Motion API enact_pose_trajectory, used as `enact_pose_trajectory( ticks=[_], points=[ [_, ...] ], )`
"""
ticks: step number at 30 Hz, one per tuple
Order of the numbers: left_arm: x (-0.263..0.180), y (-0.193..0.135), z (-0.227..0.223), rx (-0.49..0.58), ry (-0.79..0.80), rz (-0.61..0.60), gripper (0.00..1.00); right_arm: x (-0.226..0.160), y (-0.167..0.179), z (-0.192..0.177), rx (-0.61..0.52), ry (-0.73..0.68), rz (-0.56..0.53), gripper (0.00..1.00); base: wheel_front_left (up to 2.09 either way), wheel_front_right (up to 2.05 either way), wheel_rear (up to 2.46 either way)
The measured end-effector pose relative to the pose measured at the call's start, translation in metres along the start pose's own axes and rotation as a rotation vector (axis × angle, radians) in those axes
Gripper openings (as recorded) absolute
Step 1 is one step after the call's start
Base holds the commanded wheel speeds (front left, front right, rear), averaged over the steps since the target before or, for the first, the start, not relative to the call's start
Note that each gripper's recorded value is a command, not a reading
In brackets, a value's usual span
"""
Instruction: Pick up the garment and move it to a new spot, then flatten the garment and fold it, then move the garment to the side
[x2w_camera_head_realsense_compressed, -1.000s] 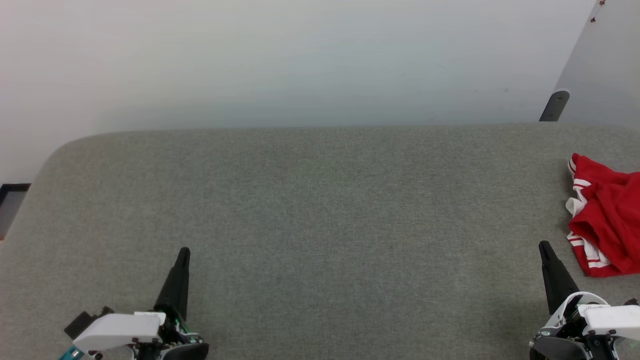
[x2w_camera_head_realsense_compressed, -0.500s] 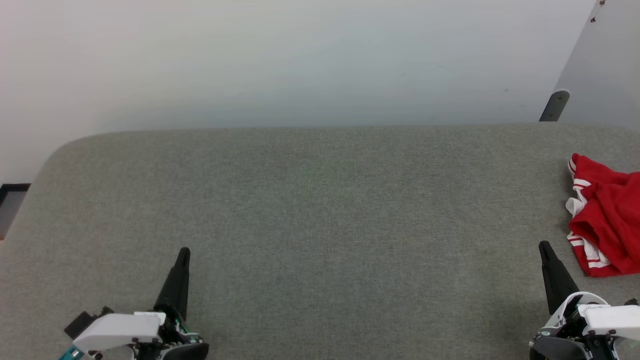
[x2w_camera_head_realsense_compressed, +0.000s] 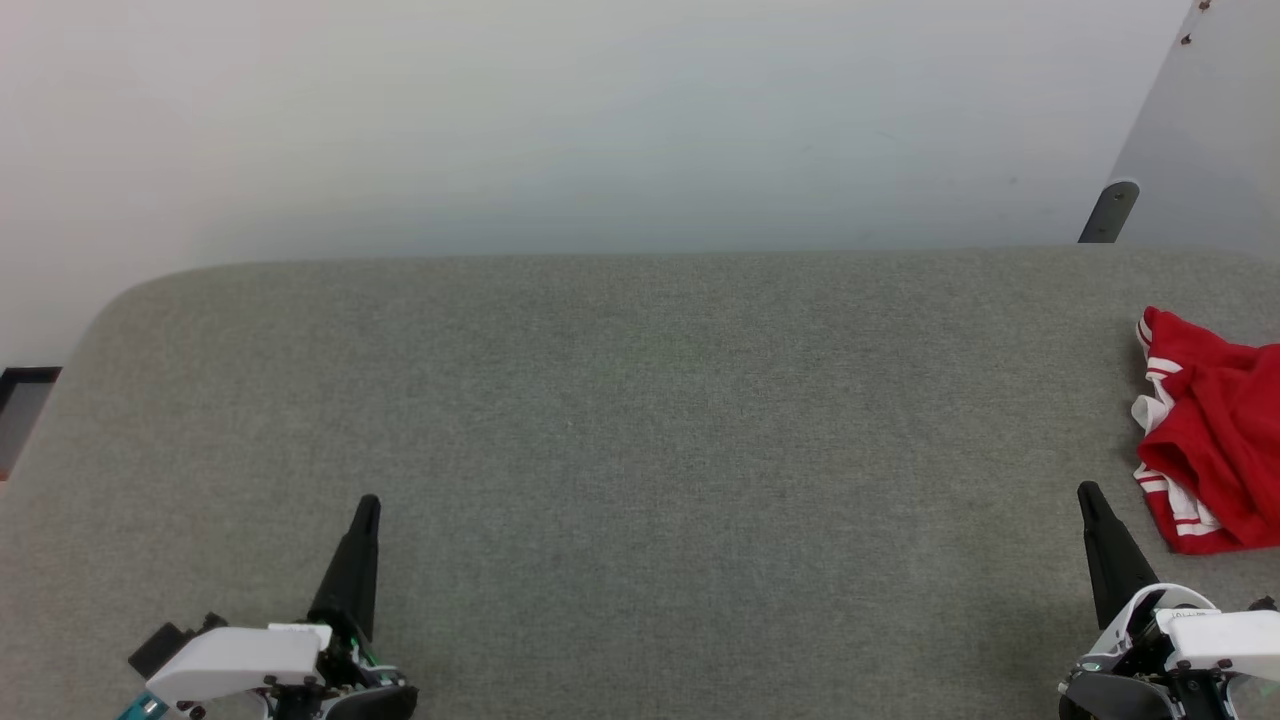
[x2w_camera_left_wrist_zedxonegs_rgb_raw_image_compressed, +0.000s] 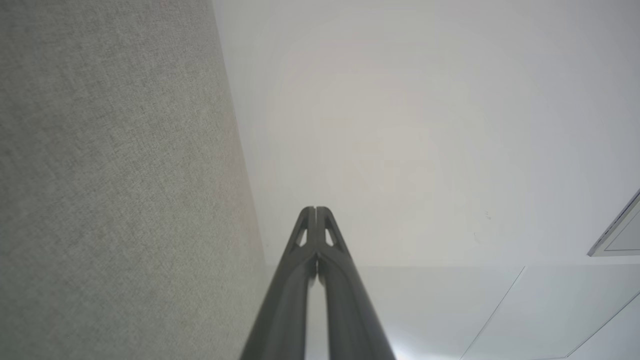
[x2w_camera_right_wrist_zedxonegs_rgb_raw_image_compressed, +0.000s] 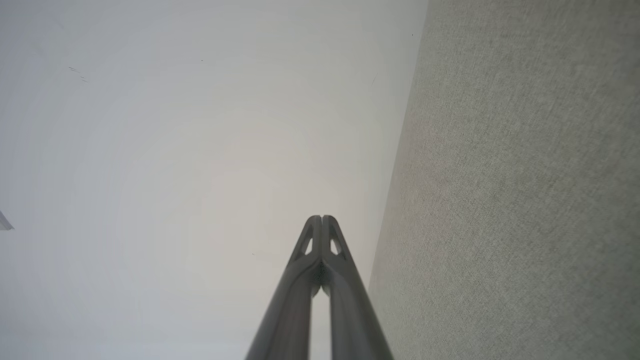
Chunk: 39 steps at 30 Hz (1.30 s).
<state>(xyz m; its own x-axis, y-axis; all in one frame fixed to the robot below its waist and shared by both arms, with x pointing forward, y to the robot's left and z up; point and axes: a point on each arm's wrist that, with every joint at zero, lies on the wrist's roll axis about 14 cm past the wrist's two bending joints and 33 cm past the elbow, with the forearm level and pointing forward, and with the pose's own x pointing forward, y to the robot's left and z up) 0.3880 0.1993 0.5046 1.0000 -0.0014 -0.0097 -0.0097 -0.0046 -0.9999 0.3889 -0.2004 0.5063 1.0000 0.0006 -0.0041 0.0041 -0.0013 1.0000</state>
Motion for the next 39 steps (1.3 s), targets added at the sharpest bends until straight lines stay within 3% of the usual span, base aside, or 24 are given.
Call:
enact_pose_trajectory(
  ticks=[39],
  points=[
    [0.0, 0.0, 0.0001, 0.0, 0.0, 0.0, 0.0, 0.0, 0.0, 0.0, 0.0, 0.0, 0.0, 0.0, 0.0, 0.0, 0.0]
  ],
)
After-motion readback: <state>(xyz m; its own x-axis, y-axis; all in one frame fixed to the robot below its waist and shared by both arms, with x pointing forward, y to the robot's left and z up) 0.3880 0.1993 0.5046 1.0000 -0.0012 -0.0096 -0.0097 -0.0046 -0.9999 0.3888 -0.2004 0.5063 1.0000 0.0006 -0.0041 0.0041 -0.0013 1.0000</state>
